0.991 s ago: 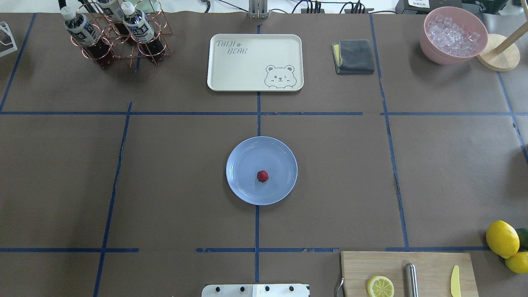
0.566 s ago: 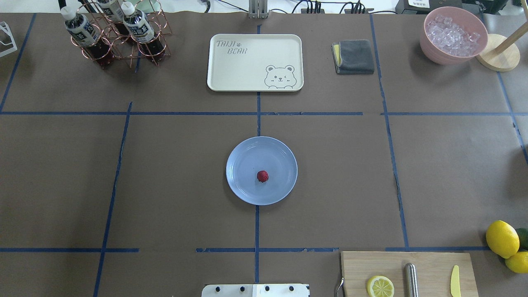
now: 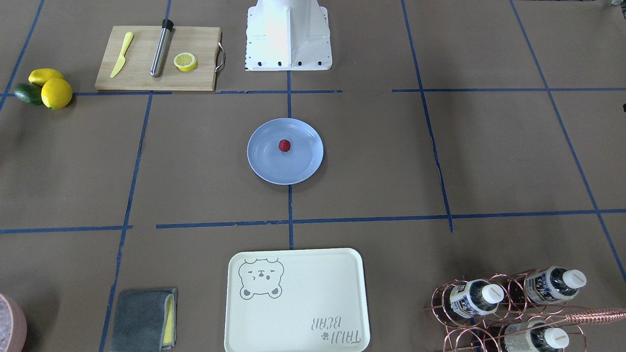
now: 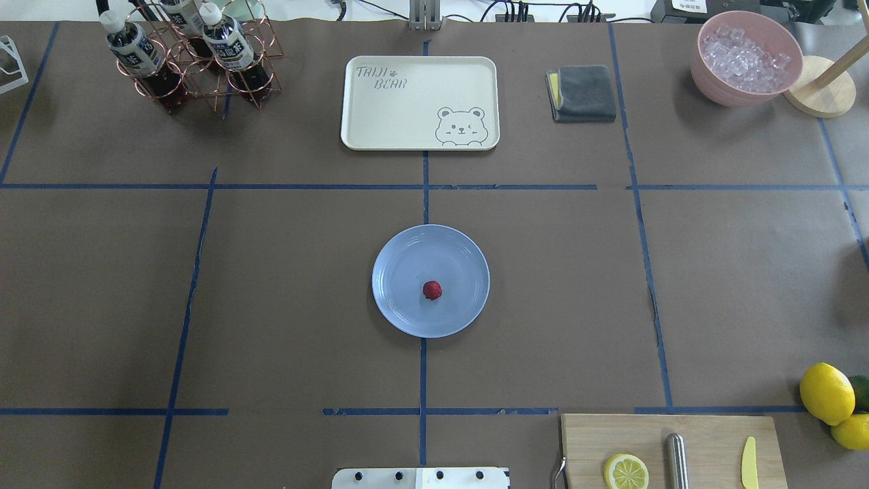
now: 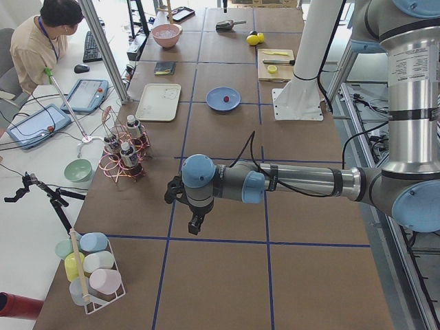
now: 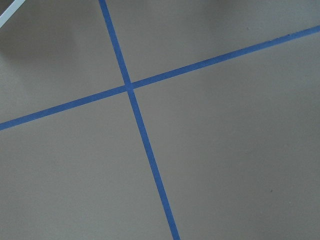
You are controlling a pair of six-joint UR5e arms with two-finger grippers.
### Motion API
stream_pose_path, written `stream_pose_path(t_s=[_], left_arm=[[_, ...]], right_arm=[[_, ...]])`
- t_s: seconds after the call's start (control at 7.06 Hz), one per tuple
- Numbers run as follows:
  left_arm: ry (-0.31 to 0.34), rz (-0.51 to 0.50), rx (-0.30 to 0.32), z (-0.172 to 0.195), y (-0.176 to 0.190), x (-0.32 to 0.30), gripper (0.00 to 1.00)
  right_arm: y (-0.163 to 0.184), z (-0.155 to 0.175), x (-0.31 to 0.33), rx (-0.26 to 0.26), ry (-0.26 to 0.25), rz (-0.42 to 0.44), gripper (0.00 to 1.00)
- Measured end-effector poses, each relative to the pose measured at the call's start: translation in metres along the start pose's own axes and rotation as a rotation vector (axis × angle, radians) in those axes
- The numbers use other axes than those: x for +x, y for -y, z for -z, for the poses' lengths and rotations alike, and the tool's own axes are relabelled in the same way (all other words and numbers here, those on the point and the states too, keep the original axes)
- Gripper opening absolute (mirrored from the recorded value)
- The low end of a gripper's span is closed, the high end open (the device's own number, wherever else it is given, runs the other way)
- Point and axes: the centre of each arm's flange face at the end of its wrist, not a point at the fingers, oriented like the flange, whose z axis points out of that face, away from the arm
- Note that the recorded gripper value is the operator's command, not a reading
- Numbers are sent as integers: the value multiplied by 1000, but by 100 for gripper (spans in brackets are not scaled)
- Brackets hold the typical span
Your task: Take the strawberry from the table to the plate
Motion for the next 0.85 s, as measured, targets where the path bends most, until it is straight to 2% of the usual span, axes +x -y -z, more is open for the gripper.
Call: stream_pose_path(t_s=[0.57, 0.85], left_arm=[[0, 7, -4, -4, 6, -6, 100], [47, -3, 1, 2, 10, -6, 100]], right_arm=[[11, 4, -2, 12, -6, 8, 100], [20, 0, 0, 8, -5, 7, 100]])
